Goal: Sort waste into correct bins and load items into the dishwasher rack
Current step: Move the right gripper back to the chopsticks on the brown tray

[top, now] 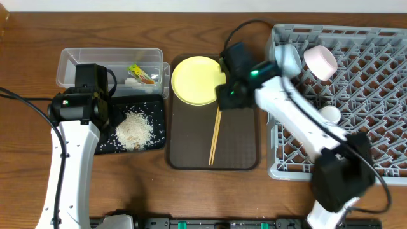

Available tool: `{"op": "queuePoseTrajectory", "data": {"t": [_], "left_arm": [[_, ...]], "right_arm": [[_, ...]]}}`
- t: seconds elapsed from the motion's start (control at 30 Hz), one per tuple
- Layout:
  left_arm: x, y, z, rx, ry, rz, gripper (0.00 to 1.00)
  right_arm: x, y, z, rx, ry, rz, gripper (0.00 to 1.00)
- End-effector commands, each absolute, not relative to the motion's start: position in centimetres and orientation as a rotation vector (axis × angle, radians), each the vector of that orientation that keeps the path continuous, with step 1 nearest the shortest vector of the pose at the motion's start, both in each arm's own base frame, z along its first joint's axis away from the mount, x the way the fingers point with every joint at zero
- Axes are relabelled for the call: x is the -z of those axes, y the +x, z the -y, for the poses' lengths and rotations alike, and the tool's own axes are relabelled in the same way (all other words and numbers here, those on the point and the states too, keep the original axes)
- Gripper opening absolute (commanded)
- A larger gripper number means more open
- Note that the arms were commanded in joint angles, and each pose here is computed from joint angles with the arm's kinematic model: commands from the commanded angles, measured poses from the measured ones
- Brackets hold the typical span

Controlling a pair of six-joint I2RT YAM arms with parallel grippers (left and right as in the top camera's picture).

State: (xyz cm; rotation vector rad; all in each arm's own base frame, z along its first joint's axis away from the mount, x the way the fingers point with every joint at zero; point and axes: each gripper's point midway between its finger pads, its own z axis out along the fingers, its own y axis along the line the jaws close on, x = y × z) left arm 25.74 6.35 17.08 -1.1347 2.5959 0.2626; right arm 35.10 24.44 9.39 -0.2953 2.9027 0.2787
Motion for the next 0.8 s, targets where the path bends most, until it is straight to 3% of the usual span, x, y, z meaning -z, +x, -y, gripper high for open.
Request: {"op": "queuePoseTrajectory", "data": {"t": [0.0, 0.23, 0.77], "left_arm": [[-17.0, 25.7, -6.6, -0.271, -1.157, -2.589, 0.77], [-17.0, 25.7, -6.6, -0.271, -1.156, -2.589, 0.76], [-17.0, 25.7, -6.6, -0.271, -1.157, -2.589, 0.76]], "right_arm": [[-6.6, 33.9, -25.3, -0.222, -0.162, -2.988, 0.59], [-2.8, 32.5, -25.1, -0.074, -0.03, -3.076, 0.59], [-1.0, 31.6, -23.5, 0.045, 0.018, -3.077, 0.59]]}}
